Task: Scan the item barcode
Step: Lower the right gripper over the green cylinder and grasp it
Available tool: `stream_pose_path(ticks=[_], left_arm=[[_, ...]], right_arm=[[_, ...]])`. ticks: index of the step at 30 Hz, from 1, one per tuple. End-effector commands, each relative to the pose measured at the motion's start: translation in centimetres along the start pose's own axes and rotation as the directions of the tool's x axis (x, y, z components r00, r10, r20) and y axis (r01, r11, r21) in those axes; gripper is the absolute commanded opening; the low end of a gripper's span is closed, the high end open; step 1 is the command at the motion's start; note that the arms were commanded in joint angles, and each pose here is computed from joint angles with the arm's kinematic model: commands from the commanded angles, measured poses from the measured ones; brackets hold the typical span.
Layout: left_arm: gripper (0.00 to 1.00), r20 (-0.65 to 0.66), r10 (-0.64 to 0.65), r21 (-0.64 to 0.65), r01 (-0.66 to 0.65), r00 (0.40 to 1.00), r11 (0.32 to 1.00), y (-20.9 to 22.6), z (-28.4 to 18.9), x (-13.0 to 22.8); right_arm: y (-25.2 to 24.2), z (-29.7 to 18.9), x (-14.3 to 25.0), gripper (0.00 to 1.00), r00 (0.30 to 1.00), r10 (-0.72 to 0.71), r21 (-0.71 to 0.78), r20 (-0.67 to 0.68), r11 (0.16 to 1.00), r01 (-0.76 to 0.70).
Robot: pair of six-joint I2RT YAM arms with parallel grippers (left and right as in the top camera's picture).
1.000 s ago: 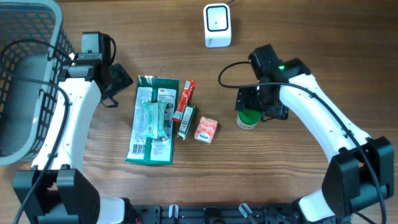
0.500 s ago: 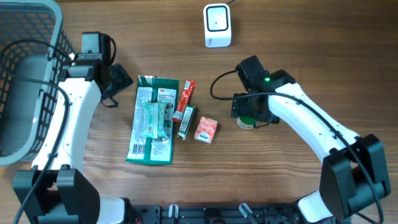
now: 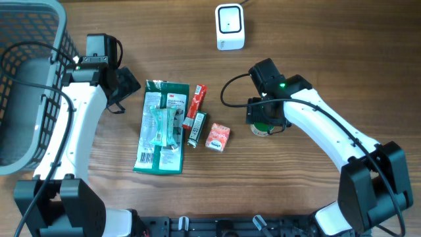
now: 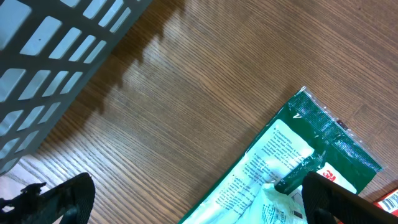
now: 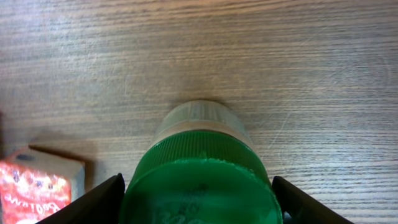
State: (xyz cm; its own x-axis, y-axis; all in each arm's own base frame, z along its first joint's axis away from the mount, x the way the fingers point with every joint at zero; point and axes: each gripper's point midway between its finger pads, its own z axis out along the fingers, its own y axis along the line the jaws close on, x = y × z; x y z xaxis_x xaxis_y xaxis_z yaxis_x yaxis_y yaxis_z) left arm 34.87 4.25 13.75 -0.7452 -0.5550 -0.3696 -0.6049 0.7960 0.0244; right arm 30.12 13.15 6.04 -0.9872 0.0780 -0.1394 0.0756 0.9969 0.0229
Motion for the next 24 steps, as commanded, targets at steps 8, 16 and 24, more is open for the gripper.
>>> stream_pose_path(ticks=[8,16,24], left_arm=[[1.00,-0.004,-0.020,-0.028,0.020,1.000,0.999,0.6,0.5,0.2],[1.00,-0.004,-0.020,-0.028,0.020,1.000,0.999,0.6,0.5,0.2],[1.00,-0.004,-0.020,-0.028,0.020,1.000,0.999,0.6,0.5,0.2]], right_arm=[[0.3,0.2,1.3,0.82,0.994,-0.095,-0.020,-0.062,0.995,0.094],[0.5,0.1,1.1,0.83,0.996,-0.074,-0.028,-0.058,0.997,0.073],[1.5,-0.1,2.4,0.83,0.991,-0.069,-0.094,-0.116,0.994,0.058]])
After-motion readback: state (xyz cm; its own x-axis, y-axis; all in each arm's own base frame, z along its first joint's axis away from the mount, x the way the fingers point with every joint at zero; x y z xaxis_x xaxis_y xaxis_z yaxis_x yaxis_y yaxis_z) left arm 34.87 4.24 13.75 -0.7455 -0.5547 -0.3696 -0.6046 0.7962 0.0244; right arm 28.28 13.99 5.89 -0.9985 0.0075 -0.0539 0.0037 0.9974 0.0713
